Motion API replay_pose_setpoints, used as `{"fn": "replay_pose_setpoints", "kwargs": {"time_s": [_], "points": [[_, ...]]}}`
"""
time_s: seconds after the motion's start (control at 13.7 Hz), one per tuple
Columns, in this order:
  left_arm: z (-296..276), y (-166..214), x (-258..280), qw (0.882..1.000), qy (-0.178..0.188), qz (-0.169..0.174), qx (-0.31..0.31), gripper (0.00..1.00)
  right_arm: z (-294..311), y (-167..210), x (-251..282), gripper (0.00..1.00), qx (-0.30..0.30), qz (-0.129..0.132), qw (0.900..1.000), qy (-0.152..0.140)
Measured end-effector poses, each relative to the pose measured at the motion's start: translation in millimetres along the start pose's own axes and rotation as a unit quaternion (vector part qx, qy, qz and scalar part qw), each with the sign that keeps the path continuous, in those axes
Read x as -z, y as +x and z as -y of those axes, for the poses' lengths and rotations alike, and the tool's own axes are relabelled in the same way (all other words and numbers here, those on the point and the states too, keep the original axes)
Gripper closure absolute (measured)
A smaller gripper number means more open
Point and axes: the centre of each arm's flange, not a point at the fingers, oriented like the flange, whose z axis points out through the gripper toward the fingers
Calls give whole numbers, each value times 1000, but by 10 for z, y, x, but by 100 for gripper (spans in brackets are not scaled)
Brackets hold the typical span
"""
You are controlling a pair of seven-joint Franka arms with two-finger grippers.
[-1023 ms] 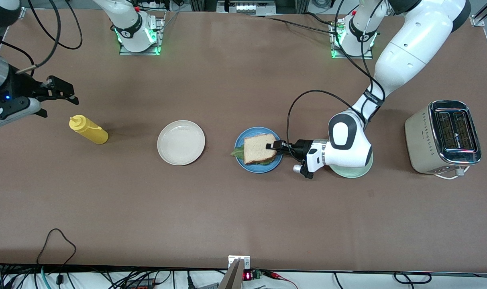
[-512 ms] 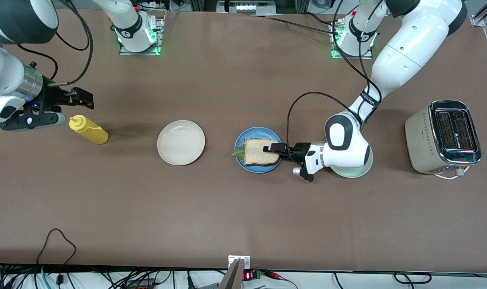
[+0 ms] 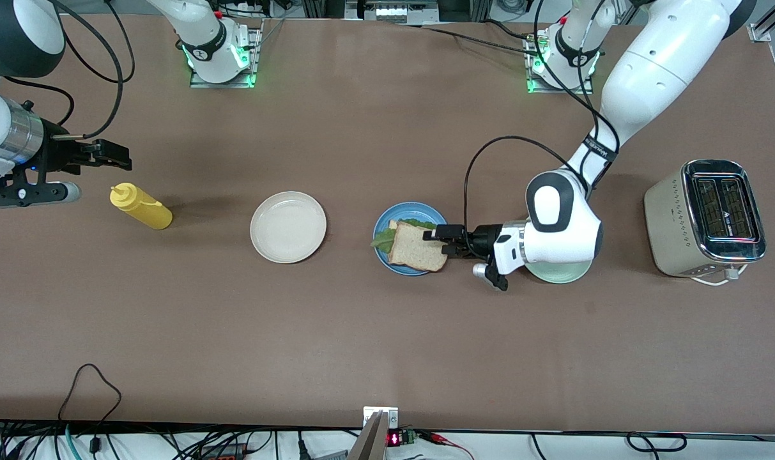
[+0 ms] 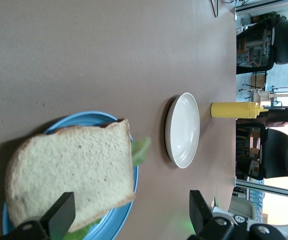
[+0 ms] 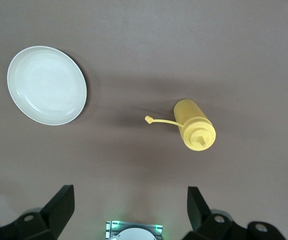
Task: Make sandwich in blue plate with both arms
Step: 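Open the left gripper on the sandwich while the right gripper withdraws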
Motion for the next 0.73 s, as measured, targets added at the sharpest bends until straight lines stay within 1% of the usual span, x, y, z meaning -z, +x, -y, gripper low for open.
{"fn": "replay_pose_setpoints", "kwargs": {"time_s": [0.22,0.37,0.51,0.58,0.73], "points": [[-96,-134,51,1000,14,5,-5,0,2,-1,-47,0,-1,6,1000,0],[-167,-165,223,999,33,-8,-12,0,6,-7,-29,0,-1,2,1000,0],[-169,-175,543,997,65,-22,-24,0,22,-40,29,0,0,-4,1000,-1],[-154,-174,715,995,88,-24,-36,0,23,-55,53,0,0,-6,1000,-1],[-132,-175,936,992,116,-21,-54,0,13,-54,72,0,0,-11,1000,-1]]}}
